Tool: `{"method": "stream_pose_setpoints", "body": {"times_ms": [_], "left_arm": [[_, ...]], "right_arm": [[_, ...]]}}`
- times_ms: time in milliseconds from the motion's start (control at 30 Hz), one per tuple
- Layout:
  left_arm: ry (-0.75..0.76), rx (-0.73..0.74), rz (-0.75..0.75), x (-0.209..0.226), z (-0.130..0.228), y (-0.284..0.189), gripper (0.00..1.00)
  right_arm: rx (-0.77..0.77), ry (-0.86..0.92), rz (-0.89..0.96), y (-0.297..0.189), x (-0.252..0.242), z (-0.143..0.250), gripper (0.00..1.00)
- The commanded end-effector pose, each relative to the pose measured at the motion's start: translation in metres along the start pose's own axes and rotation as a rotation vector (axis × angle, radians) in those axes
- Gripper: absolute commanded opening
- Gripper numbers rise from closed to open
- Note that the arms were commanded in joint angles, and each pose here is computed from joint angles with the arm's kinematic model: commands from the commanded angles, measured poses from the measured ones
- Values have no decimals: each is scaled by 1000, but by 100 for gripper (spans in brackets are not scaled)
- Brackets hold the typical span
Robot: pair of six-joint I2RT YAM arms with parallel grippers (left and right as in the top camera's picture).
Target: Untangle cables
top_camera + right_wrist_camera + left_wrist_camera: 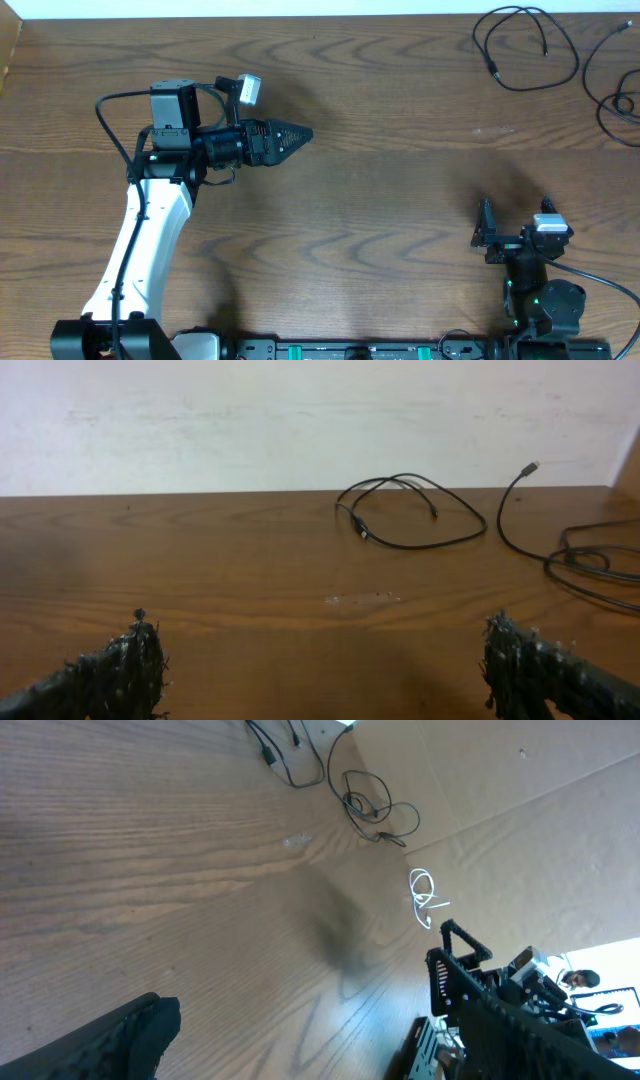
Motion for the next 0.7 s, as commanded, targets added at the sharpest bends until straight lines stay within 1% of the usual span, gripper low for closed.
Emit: {"method": "stream_pose_setpoints", "body": {"times_ms": [0, 167, 333, 533, 667], "left_arm": [[-3, 5, 2, 2, 2, 0, 96], [9, -1, 5, -2, 2, -2, 96], [64, -26, 16, -20, 2, -10, 96], [207, -93, 46, -67, 10, -34, 96], [317, -145, 69, -101, 22, -53, 96]], "right_arm": [[3, -12, 8, 0, -1, 1, 99], [3, -12, 8, 0, -1, 1, 99], [3, -12, 8, 0, -1, 1, 99], [3, -12, 8, 0, -1, 1, 99], [3, -12, 8, 0, -1, 1, 99]]}}
Point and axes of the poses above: each gripper's point midway between its finger pads, its own y axis out along the fingers, its own x axis along the line the jaws close on, z = x × y, the point moved 6 cm from there along -y, back along the fingers, and after that the axes turned 10 degrees about -y, right-handed, at the moved point
